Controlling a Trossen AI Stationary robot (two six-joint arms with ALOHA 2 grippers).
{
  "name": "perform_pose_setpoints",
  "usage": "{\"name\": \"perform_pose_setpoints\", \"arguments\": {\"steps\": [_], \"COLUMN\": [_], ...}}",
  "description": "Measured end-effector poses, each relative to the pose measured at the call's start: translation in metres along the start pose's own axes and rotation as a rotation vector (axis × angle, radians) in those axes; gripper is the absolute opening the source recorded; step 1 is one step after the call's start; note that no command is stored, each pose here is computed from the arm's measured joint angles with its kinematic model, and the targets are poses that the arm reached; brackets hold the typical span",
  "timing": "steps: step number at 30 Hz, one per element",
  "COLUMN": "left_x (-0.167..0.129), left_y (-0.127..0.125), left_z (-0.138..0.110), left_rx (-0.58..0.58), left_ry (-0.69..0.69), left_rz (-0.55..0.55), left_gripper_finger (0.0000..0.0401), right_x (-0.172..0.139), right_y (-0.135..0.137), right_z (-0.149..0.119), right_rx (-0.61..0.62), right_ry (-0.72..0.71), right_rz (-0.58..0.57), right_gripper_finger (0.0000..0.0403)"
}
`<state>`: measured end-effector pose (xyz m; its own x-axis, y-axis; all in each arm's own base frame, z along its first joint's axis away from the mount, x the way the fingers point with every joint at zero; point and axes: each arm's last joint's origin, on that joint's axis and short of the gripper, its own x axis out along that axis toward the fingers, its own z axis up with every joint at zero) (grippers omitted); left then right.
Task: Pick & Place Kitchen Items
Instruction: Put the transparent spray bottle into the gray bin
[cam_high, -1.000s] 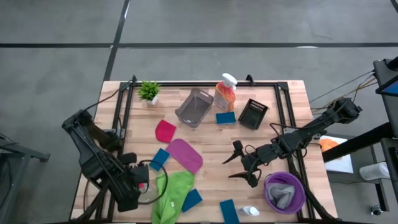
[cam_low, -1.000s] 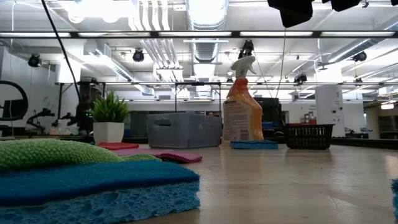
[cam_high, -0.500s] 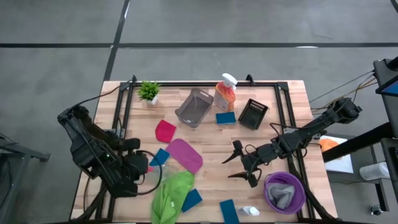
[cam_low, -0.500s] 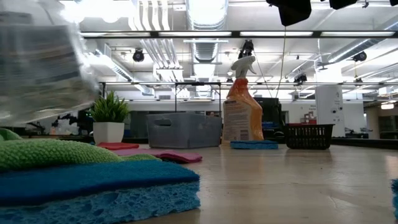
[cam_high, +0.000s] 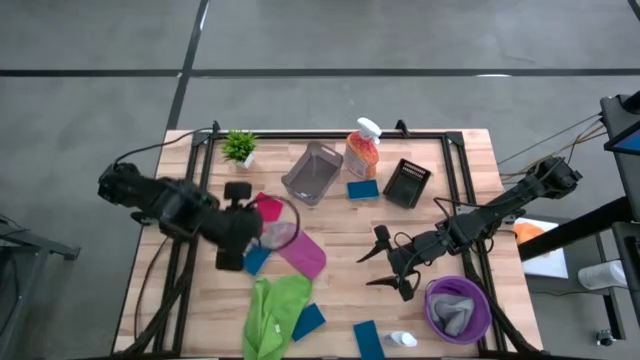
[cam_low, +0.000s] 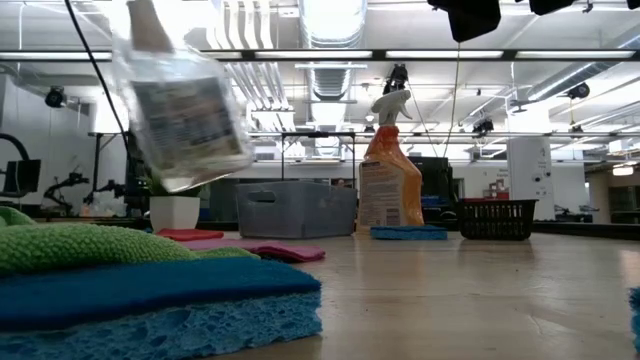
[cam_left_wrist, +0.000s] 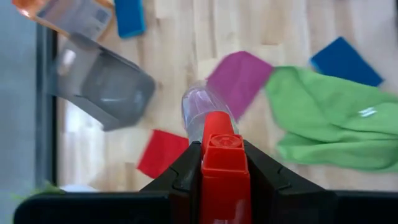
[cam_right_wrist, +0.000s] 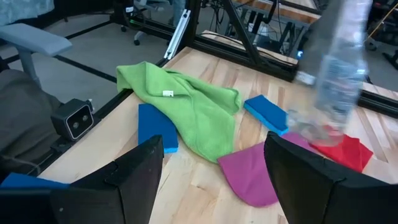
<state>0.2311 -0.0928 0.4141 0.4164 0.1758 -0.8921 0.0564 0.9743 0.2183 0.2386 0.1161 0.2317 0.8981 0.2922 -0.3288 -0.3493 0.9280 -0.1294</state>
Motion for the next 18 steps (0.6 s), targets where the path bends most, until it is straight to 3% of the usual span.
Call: {"name": "perform_pose_setpoints", "arguments": {"steps": [8,18], "left_x": [0.003,0.028], "left_y": [0.051,0.107], "left_z": [0.008,0.016], "left_rx": [0.034,0.132], "left_ry": [0.004,0.091], "left_rz": [0.080,0.215], "left_gripper_finger": [0.0078,0.0078], "right_x": [0.000,0.000], "right_y": [0.000,0.000], "right_z": [-0.001,-0.001], "right_rx": [0.000,0.000], "right_ry": [0.003,0.004], "right_rz": [0.001,-0.005], "right_gripper_finger": [0.0272,0.0272]}}
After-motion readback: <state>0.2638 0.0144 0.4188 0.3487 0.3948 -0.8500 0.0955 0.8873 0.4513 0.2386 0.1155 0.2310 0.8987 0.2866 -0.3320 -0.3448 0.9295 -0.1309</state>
